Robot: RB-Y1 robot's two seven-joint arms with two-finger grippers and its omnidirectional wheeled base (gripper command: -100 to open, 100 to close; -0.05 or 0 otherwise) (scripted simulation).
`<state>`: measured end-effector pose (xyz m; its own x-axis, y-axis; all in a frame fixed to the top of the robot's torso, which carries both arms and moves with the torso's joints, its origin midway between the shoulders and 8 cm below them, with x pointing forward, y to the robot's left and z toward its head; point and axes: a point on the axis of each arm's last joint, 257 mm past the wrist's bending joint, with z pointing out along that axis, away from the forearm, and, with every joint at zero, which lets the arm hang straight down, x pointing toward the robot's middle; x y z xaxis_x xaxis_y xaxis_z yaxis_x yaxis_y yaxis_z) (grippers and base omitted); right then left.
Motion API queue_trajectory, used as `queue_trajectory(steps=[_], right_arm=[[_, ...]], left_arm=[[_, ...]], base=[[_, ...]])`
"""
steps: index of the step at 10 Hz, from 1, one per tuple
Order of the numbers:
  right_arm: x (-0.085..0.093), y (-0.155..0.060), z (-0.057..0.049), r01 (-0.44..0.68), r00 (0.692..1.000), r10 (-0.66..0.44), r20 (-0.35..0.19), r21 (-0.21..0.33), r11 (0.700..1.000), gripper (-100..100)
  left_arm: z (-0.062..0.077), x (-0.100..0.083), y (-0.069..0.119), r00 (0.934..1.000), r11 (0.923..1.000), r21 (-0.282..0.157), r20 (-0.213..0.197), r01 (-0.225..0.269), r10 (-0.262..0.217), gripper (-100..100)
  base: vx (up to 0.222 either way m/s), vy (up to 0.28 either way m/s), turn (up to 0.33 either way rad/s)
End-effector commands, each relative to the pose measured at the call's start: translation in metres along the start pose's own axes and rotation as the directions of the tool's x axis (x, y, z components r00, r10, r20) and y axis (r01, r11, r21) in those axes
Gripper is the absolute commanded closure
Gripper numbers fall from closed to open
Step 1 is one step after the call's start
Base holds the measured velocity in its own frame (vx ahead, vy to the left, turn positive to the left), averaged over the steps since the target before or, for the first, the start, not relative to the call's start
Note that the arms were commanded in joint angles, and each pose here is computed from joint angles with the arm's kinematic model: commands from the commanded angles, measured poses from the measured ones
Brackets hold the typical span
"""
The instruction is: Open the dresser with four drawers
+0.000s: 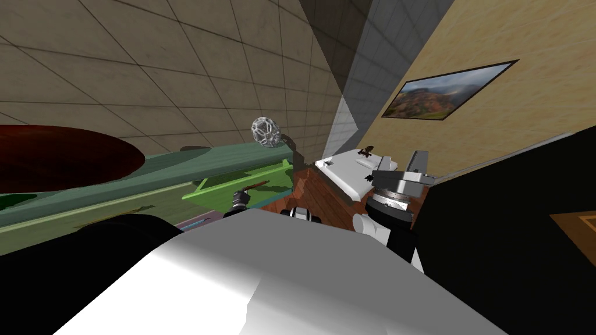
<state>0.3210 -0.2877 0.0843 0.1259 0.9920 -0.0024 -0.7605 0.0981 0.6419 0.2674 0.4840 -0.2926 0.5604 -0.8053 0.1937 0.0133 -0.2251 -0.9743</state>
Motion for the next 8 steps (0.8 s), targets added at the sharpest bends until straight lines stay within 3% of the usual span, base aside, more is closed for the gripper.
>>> queue_trajectory(steps=[1, 2, 3, 8], right_arm=[[0.000, 0.000, 0.000, 0.000, 1.000, 0.000, 0.000, 0.000, 1.000, 0], [0.000, 0.000, 0.000, 0.000, 1.000, 0.000, 0.000, 0.000, 1.000, 0], [0.000, 0.000, 0.000, 0.000, 1.000, 0.000, 0.000, 0.000, 1.000, 0], [0.000, 0.000, 0.000, 0.000, 1.000, 0.000, 0.000, 0.000, 1.000, 0]], left_arm=[[-0.001, 0.002, -0.011, 1.0000, 0.9997, 0.025, -0.007, -0.001, 0.001, 100], [-0.002, 0.003, -0.013, 1.0000, 0.9995, 0.032, -0.009, -0.002, 0.002, 100], [-0.009, -0.004, -0.013, 1.0000, 1.0000, 0.006, 0.003, 0.003, -0.003, -100], [-0.024, -0.011, -0.036, 0.9998, 0.9999, 0.004, 0.014, 0.011, -0.011, -100]], base=[[-0.135, -0.104, 0.004], [-0.136, -0.127, 0.010], [-0.052, -0.059, -0.021], [0.041, 0.018, -0.029]])
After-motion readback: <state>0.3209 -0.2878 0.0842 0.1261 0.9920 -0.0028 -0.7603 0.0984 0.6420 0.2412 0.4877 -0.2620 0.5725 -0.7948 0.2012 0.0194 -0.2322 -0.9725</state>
